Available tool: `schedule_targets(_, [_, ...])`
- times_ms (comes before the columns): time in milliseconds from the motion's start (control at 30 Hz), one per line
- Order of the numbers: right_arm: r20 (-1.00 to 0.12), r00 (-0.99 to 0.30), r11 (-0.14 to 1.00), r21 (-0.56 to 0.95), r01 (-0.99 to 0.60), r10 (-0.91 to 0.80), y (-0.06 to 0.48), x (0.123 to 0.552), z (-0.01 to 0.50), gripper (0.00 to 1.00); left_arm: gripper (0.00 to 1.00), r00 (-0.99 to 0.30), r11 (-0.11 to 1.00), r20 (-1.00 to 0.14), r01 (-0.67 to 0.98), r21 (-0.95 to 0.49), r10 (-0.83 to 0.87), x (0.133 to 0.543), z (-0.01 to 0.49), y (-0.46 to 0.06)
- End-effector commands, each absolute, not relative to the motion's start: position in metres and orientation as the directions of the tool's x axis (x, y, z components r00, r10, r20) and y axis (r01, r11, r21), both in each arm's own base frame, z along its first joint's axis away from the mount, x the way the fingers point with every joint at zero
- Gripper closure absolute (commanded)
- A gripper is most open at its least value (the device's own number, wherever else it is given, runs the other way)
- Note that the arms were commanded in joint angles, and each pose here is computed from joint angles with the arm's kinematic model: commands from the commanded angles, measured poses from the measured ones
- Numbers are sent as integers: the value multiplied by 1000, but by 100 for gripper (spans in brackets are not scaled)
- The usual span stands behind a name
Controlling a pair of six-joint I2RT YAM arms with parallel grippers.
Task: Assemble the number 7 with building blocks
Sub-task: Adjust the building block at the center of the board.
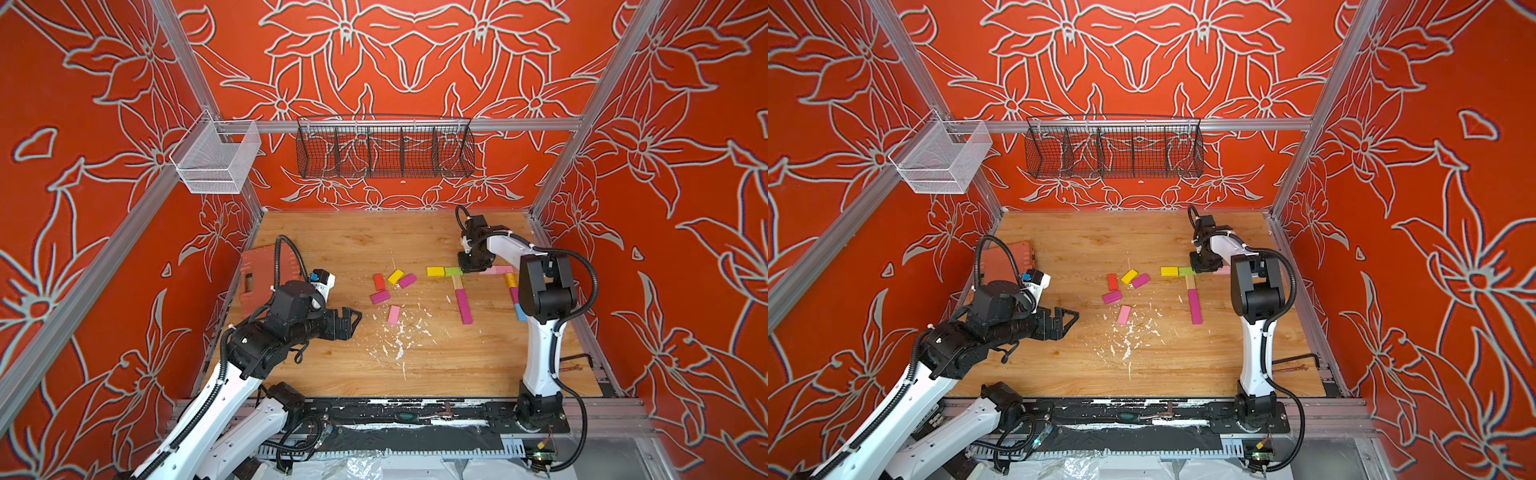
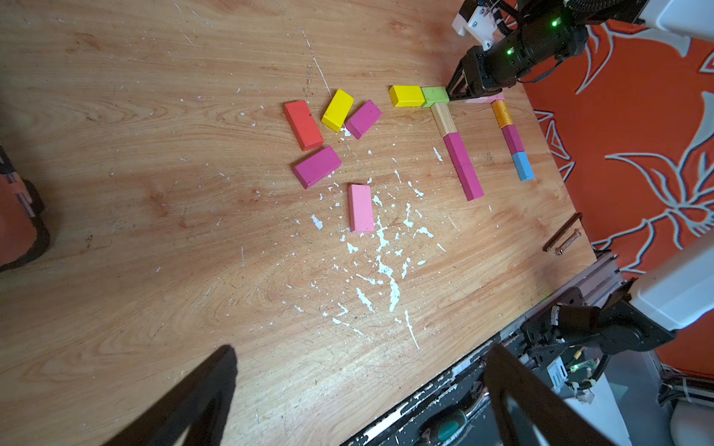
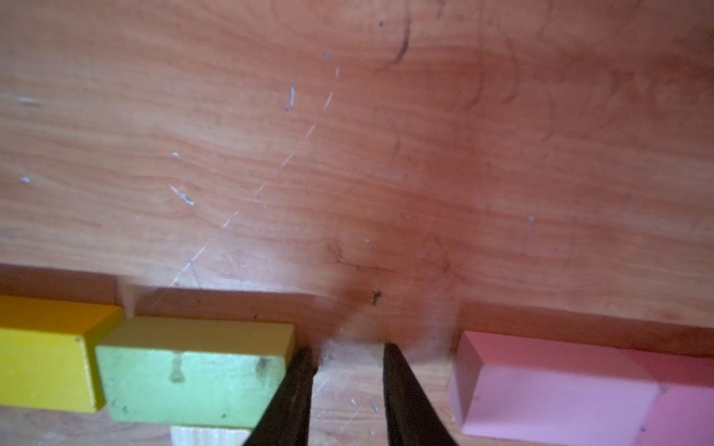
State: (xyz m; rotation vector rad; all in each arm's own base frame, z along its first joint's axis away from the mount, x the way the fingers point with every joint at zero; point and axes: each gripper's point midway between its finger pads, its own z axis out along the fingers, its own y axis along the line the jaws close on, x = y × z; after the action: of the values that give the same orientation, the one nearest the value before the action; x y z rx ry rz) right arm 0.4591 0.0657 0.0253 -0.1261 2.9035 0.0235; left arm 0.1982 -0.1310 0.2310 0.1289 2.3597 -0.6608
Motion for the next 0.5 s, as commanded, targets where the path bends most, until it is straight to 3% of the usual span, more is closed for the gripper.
schedule_targets(0, [-190, -976, 994, 12, -113, -108, 66, 453, 11, 66, 3, -768, 872, -635, 252, -420, -84, 199, 228, -129])
schedule_targets(467, [-178, -977, 991, 39, -128, -120, 72, 448, 9, 64, 3, -768, 872, -635, 251, -420, -85, 199, 228, -128])
